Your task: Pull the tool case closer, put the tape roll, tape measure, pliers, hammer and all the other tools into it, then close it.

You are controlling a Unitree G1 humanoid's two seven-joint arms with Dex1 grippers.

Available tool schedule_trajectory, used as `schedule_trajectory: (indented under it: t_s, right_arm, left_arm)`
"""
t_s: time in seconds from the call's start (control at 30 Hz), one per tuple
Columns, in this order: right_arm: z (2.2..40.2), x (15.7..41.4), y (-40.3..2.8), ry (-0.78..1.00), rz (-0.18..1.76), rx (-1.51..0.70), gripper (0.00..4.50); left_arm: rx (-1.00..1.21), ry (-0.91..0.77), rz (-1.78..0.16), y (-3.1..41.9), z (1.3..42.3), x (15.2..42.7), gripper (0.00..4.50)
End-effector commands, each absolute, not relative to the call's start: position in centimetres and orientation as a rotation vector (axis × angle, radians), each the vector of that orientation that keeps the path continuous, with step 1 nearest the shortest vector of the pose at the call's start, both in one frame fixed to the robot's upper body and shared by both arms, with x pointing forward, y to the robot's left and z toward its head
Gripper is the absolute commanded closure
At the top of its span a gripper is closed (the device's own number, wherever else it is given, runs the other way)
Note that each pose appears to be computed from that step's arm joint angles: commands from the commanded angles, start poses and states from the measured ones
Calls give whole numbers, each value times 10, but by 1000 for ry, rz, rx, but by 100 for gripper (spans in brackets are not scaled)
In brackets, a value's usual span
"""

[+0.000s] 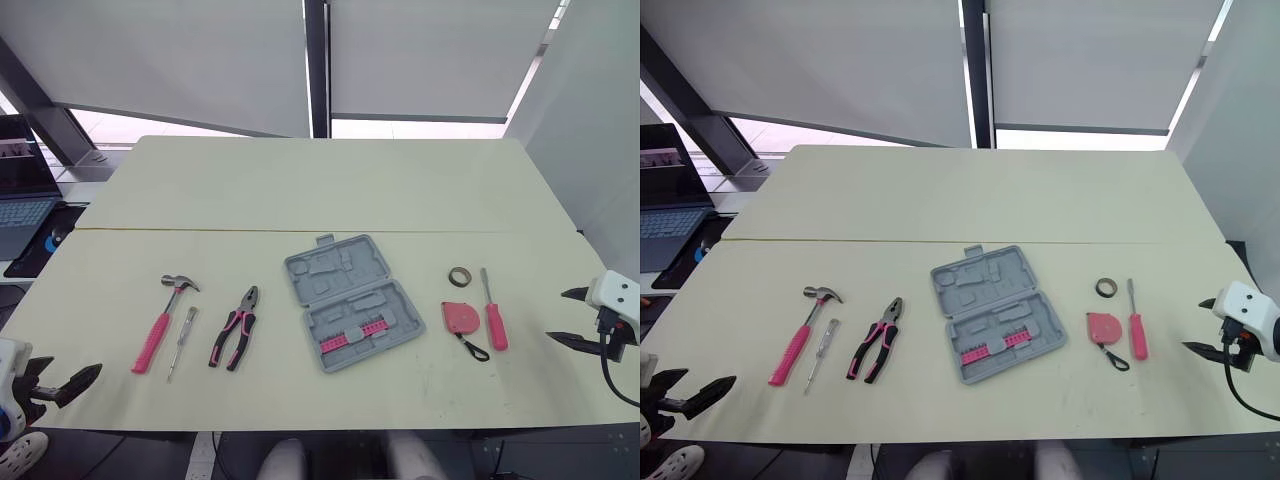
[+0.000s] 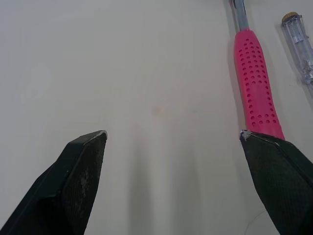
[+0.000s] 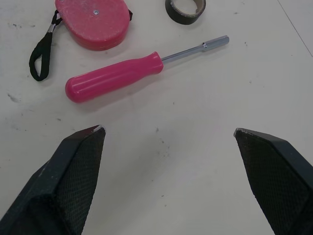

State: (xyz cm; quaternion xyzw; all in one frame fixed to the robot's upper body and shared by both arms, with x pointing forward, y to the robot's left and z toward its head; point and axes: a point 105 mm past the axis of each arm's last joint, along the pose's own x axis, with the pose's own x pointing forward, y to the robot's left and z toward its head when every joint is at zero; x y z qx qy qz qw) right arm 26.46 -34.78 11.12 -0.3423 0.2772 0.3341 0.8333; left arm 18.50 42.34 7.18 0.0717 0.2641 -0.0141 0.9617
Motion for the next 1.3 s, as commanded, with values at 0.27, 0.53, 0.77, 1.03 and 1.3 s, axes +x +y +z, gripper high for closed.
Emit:
schedule_trajectory:
  t_s: [0.27,0.53,0.77,1.03,1.3]
  right_arm:
    - [150,288,-302,391,719,-620,61]
    - [155,304,-225,317,850,-633,292]
    - [136,330,-173,331,914,-619,437]
    - [119,365,-132,359,911,-594,444]
    - [100,389,-124,415,872,-646,444]
  left_arm:
    - [77,354,-291,345,107,232,145]
    - [101,309,-568,244,106,262,398]
    - [121,319,-669,205,94,285,450]
    - [161,400,-801,179,68,293,450]
    - [179,394,-823,163,62,307,450]
